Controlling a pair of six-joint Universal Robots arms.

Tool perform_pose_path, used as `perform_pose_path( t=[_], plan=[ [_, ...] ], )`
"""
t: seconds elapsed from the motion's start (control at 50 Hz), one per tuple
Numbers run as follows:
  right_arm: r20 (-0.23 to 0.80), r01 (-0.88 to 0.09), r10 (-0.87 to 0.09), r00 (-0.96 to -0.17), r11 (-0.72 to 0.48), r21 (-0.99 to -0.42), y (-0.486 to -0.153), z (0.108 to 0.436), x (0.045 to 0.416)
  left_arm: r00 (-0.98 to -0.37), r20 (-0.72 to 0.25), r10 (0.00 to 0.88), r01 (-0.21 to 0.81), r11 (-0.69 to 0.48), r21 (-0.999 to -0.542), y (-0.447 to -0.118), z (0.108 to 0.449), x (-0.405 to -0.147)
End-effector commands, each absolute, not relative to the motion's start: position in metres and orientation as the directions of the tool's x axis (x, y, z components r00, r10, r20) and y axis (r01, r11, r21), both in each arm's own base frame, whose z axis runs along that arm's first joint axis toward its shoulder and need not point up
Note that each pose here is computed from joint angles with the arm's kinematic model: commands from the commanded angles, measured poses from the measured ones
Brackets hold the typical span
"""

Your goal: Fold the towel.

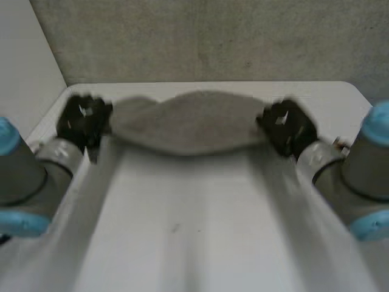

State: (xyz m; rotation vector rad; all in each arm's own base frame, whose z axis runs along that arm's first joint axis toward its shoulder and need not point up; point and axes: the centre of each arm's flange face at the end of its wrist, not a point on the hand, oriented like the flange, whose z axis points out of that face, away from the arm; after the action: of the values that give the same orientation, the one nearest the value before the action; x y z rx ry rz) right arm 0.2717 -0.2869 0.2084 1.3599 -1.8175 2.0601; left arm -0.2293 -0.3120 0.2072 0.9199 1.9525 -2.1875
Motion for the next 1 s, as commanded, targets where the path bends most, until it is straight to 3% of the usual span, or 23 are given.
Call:
perform_pose_path(
  t=[0.02, 0.14, 0.18, 0.3, 0.34, 0.44, 0.52, 0.62, 0.66, 0.76, 1.0],
  plan=[
    [0.569, -0.625, -0.611, -0.550, -0.151, -0.766, -0.282, 0.137, 0.272, -0.794, -0.447, 0.412, 0.473, -0.042, -0.880, -0.299, 0.149, -0.225],
    [0.513, -0.609, -0.620, -0.594, -0.070, -0.790, -0.283, 0.132, 0.266, -0.794, -0.441, 0.418, 0.477, -0.019, -0.879, -0.291, 0.145, -0.221],
    [0.440, -0.548, -0.615, -0.655, -0.014, -0.836, -0.281, 0.143, 0.265, -0.795, -0.441, 0.417, 0.477, -0.022, -0.879, -0.289, 0.147, -0.221],
    [0.310, -0.427, -0.588, -0.747, 0.066, -0.902, -0.280, 0.160, 0.258, -0.799, -0.440, 0.410, 0.470, -0.030, -0.882, -0.285, 0.152, -0.219],
    [0.215, -0.348, -0.548, -0.808, 0.150, -0.925, -0.285, 0.159, 0.245, -0.798, -0.438, 0.414, 0.470, -0.028, -0.882, -0.282, 0.152, -0.220],
    [0.094, -0.246, -0.494, -0.864, 0.251, -0.936, -0.287, 0.155, 0.231, -0.798, -0.438, 0.414, 0.469, -0.031, -0.883, -0.279, 0.154, -0.219],
    [0.055, -0.241, -0.488, -0.871, 0.327, -0.914, -0.279, 0.147, 0.223, -0.797, -0.439, 0.415, 0.469, -0.032, -0.883, -0.277, 0.155, -0.219],
    [0.115, -0.306, -0.501, -0.858, 0.318, -0.897, -0.280, 0.144, 0.215, -0.800, -0.444, 0.404, 0.469, -0.042, -0.882, -0.280, 0.158, -0.218],
    [0.216, -0.399, -0.517, -0.829, 0.275, -0.875, -0.283, 0.142, 0.208, -0.807, -0.451, 0.382, 0.471, -0.047, -0.881, -0.286, 0.160, -0.213],
    [0.347, -0.526, -0.542, -0.765, 0.216, -0.822, -0.287, 0.135, 0.200, -0.821, -0.455, 0.344, 0.468, -0.052, -0.882, -0.295, 0.161, -0.203],
    [0.325, -0.525, -0.609, -0.723, 0.180, -0.832, -0.297, 0.121, 0.207, -0.819, -0.451, 0.354, 0.466, -0.048, -0.884, -0.293, 0.159, -0.205]
  ],
)
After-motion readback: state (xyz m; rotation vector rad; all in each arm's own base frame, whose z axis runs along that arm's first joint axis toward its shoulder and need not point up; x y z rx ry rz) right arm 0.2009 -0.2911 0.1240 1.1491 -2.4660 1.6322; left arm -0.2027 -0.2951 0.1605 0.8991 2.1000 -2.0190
